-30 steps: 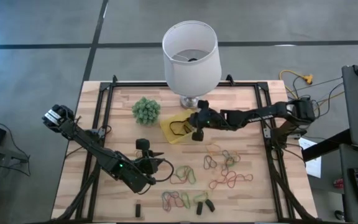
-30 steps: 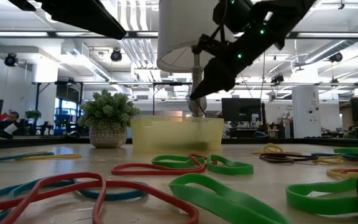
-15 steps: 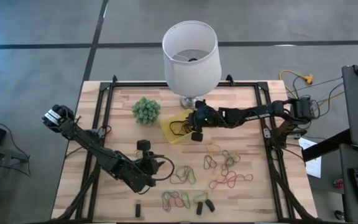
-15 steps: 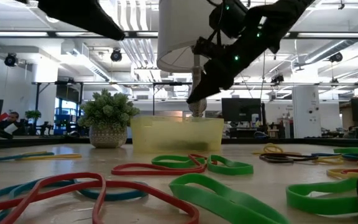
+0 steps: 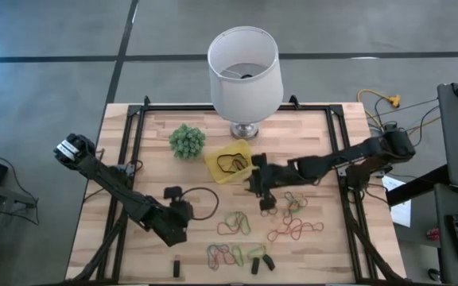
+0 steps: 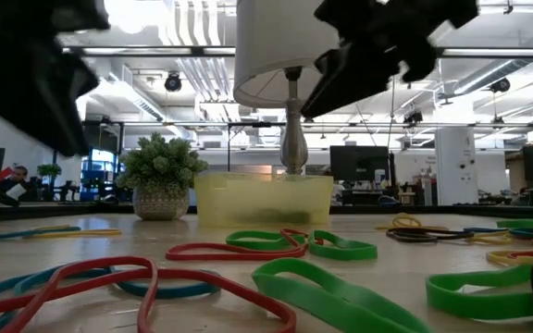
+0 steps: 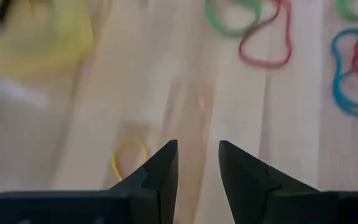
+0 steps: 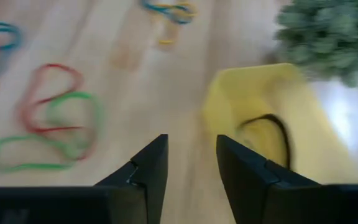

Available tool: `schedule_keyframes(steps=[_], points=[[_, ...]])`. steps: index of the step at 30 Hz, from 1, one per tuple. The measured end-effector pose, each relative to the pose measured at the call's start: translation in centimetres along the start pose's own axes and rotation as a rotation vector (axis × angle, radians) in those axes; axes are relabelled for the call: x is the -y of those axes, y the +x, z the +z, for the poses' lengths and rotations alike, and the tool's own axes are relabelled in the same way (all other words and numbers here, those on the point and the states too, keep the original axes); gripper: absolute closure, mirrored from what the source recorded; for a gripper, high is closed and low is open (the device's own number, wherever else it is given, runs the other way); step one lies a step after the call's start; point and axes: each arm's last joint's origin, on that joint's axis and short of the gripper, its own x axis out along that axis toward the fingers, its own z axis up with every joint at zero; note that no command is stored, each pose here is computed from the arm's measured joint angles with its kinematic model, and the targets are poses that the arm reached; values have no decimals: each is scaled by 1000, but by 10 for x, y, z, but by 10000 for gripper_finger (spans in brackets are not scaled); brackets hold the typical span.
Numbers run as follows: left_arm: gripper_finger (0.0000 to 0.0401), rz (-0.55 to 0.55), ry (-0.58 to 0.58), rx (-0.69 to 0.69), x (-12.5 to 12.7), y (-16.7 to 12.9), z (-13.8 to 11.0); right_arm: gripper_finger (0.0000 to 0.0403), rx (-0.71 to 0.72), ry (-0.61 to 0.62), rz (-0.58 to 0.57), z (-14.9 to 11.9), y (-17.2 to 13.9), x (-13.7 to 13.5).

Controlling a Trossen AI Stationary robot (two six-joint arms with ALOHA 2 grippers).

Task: Pick and place rubber bands into bin
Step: Put the top left blue rubber band into the yellow bin

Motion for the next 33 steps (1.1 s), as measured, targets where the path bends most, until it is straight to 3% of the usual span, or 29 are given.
schedule_keyframes(steps=[8, 15, 33], points=[[301, -2, -129, -154, -2, 4, -30, 286, -20, 27, 103, -2, -9, -46], [301, 85, -176, -236, -8, 0, -48, 289, -6, 10, 32, -2, -17, -73], [301, 75, -143, -195, -14, 15, -63, 296, 22, 49, 18, -1, -19, -81]])
